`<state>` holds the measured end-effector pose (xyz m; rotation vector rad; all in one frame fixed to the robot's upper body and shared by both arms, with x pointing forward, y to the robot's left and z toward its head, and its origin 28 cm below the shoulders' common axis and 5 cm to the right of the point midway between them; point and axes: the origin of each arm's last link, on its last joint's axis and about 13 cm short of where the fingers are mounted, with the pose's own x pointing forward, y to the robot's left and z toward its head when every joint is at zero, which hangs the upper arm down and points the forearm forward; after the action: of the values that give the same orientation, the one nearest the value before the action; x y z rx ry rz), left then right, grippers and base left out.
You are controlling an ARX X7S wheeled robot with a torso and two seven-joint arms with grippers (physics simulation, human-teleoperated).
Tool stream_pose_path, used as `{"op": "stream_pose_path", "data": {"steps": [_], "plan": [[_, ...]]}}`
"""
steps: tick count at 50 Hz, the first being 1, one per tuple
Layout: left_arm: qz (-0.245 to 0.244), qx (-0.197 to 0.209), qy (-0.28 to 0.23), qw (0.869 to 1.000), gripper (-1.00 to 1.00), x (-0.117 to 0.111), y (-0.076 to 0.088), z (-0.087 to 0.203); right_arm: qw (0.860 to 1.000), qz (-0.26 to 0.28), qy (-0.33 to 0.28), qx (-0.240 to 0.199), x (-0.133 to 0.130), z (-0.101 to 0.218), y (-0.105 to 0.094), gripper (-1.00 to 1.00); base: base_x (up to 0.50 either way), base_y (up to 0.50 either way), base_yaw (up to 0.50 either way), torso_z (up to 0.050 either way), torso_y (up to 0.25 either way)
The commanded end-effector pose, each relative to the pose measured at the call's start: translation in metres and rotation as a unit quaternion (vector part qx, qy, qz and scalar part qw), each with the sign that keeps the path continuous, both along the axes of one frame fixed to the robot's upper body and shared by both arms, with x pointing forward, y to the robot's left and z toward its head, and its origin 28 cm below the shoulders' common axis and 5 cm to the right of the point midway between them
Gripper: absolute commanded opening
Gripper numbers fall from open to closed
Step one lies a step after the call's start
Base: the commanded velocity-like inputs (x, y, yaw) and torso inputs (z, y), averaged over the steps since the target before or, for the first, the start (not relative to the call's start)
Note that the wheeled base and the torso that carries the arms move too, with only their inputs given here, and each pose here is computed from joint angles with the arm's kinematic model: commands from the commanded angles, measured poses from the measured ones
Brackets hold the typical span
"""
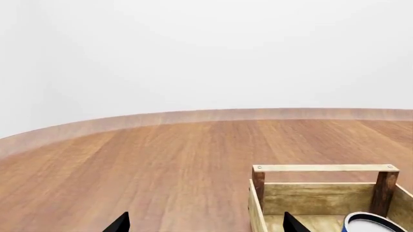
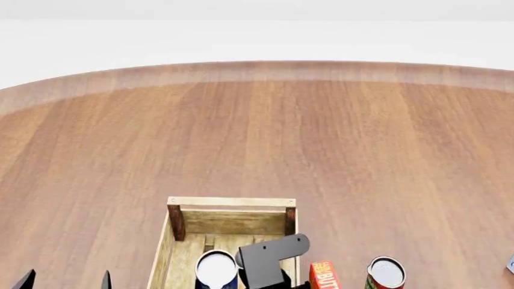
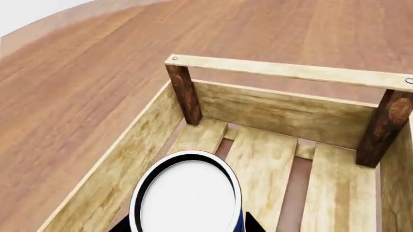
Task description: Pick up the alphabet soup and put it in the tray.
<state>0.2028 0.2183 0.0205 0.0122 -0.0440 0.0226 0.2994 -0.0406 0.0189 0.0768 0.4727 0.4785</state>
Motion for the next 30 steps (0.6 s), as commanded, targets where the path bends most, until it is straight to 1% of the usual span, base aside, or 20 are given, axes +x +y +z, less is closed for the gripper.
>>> {"op": "stream_pose_path", "data": {"steps": [1,16,24,26,27,30], "plan": [[0.001,0.0,0.0,1.0,1.0,0.0001,-0.0001,0.0005,1.0,0.009,-0.006,-0.011,0.0094,0.006,0.0017,-1.0,0.0,0.0,0.0,0.0,0.0],[0.001,0.0,-0.002,1.0,1.0,0.0,0.0003,0.0017,1.0,0.011,0.006,-0.01,0.0156,0.0088,0.0032,-1.0,0.0,0.0,0.0,0.0,0.001],[0.001,-0.001,-0.003,1.0,1.0,-0.0001,0.0002,0.0018,1.0,0.015,0.017,-0.014,0.017,0.0098,0.0049,-1.0,0.0,0.0,0.0,0.0,0.001],[0.001,-0.001,-0.002,1.0,1.0,-0.0001,0.0003,0.0017,0.999,0.014,0.03,-0.016,0.0171,0.0098,0.0049,-1.0,0.0,0.0,0.0,0.0,0.0],[0.001,-0.001,-0.002,1.0,1.0,-0.0002,0.0003,0.0015,0.999,0.02,0.029,-0.018,0.0163,0.0096,0.0053,-1.0,0.0,0.0,0.0,0.0,0.0],[0.002,-0.001,-0.002,1.0,1.0,-0.0004,0.0005,0.0014,0.999,0.015,0.029,-0.021,0.0173,0.0092,0.0056,-1.0,0.0,0.0,0.0,0.0,0.0]]}}
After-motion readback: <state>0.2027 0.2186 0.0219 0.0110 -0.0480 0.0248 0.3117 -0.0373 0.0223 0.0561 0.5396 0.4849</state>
